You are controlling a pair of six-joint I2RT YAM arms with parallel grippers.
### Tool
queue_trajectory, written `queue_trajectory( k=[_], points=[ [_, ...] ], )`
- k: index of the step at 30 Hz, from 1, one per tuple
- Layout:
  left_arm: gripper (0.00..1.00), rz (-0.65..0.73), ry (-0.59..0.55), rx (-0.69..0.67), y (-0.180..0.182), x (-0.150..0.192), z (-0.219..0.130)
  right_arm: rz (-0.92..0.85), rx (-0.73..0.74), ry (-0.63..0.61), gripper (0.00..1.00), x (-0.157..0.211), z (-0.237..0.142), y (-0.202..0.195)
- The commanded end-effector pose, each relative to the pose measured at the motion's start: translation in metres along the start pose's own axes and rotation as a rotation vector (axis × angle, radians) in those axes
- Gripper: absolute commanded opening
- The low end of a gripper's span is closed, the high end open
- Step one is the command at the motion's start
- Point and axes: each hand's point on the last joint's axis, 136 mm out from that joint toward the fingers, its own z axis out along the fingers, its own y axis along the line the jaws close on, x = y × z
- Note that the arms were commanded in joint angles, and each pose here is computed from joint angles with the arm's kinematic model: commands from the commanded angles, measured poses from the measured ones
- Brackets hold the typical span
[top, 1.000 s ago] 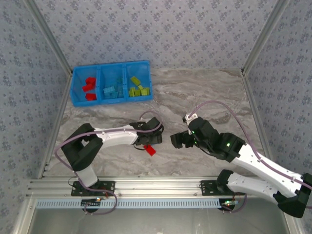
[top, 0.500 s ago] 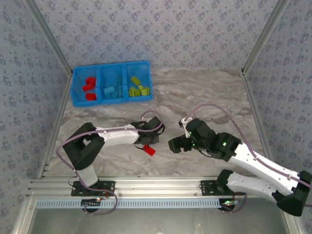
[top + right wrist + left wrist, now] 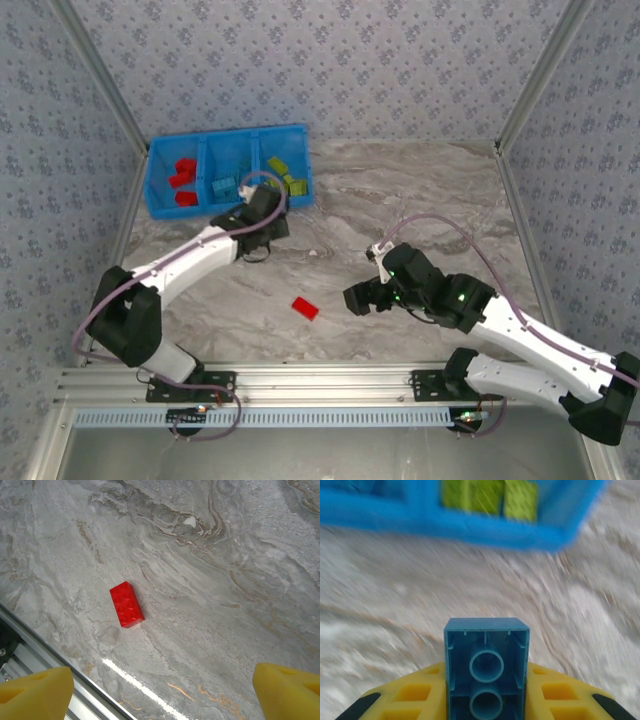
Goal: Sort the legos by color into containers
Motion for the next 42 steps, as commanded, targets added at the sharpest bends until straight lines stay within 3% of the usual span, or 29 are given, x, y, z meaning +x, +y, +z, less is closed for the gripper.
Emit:
queue_trajectory(
  k=[1, 8, 12, 15, 20, 24, 32, 37, 42],
  points=[
    [0.17, 0.002, -0.136, 0.013, 0.015, -0.067, 0.005, 0.027, 0.032, -0.021, 0.95, 0.0, 0.001, -0.007],
    [0.21, -0.106, -0.115, 0.021, 0.054, -0.15, 0.069, 0.047, 0.042, -0.022, 0.95, 0.001, -0.005, -0.009],
    [0.46, -0.136, -0.094, 0.037, 0.06, -0.184, 0.092, 0.069, 0.058, -0.039, 0.95, 0.003, -0.013, -0.014],
    [0.62, -0.123, -0.113, 0.044, 0.056, -0.2, 0.082, 0.087, 0.079, -0.058, 0.95, 0.004, -0.018, -0.019],
    [0.68, -0.165, -0.141, 0.085, 0.048, -0.195, 0.027, 0.096, 0.103, -0.08, 0.95, 0.003, -0.017, -0.025],
    [0.7, -0.145, -0.133, 0.121, 0.035, -0.148, -0.03, 0.089, 0.112, -0.076, 0.95, 0.001, -0.01, -0.024],
    [0.74, -0.161, -0.049, 0.107, 0.025, 0.006, -0.103, 0.144, 0.251, -0.145, 0.96, -0.01, -0.002, -0.05],
    [0.74, -0.233, 0.011, 0.154, 0.012, 0.077, -0.127, 0.17, 0.258, -0.141, 0.97, -0.012, 0.001, -0.056],
    [0.79, -0.404, 0.201, 0.119, -0.001, 0.157, -0.12, 0.183, 0.267, -0.116, 0.97, -0.005, 0.003, -0.06]
  ],
)
